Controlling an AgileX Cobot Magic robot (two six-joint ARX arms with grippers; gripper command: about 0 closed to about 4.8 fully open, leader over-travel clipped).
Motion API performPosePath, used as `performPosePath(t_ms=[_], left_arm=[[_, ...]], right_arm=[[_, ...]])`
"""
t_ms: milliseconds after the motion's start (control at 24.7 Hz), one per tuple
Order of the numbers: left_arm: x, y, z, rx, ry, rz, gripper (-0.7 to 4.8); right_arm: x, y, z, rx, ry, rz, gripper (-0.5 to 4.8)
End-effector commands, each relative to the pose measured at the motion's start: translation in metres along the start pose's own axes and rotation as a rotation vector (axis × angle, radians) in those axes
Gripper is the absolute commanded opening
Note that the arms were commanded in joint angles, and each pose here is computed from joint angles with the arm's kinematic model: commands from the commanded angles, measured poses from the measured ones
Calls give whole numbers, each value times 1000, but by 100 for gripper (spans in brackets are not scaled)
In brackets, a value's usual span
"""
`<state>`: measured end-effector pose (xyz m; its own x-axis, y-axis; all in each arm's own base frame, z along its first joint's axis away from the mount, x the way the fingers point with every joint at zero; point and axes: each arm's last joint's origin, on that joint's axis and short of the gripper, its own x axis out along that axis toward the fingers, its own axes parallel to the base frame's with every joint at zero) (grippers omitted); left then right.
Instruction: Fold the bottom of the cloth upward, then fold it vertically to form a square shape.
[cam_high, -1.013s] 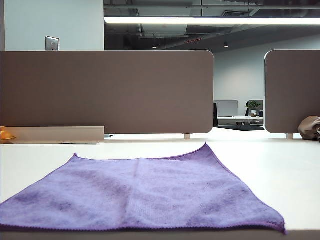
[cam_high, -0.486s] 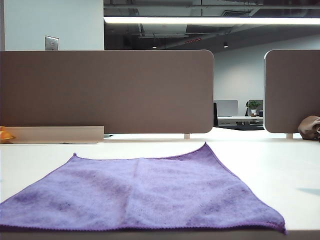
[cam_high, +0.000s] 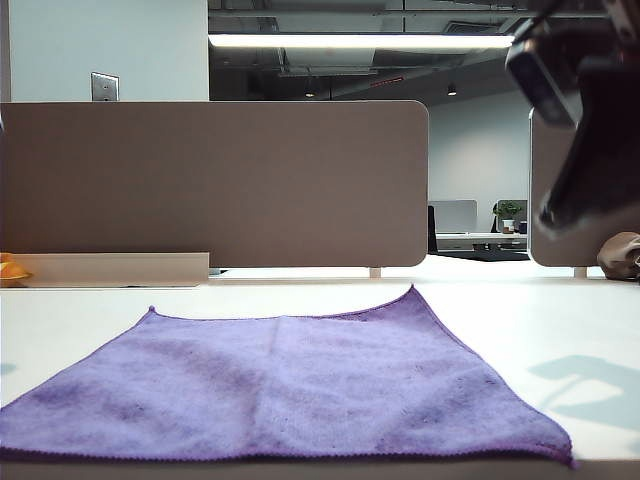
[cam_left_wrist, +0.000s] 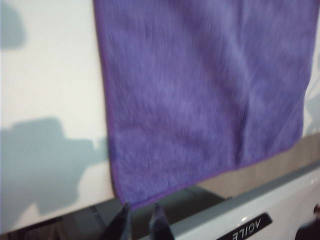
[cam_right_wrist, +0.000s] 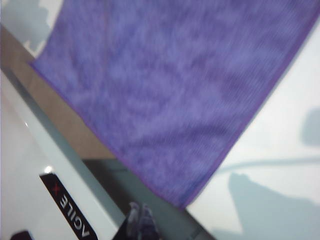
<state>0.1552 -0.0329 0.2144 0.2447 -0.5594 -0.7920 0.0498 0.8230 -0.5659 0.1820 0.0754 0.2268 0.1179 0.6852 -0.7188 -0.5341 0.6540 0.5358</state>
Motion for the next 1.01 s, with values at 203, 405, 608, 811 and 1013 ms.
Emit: performPosePath(t_ms=[203, 405, 608, 811, 1013], left_arm=[[39, 10, -21, -66, 39, 23, 55], [40, 12, -20, -65, 8, 45, 58], [41, 12, -19, -86, 7, 42, 64], [41, 12, -21, -96, 24, 49, 89], [41, 13, -22, -98, 23, 58, 89]], right_arm=[[32, -10, -33, 76, 87, -13, 59], [38, -14, -37, 104, 79, -5, 95], [44, -15, -34, 216, 92, 49, 109], [57, -18, -34, 257, 144, 54, 120], [63, -23, -34, 284, 159, -39, 138]])
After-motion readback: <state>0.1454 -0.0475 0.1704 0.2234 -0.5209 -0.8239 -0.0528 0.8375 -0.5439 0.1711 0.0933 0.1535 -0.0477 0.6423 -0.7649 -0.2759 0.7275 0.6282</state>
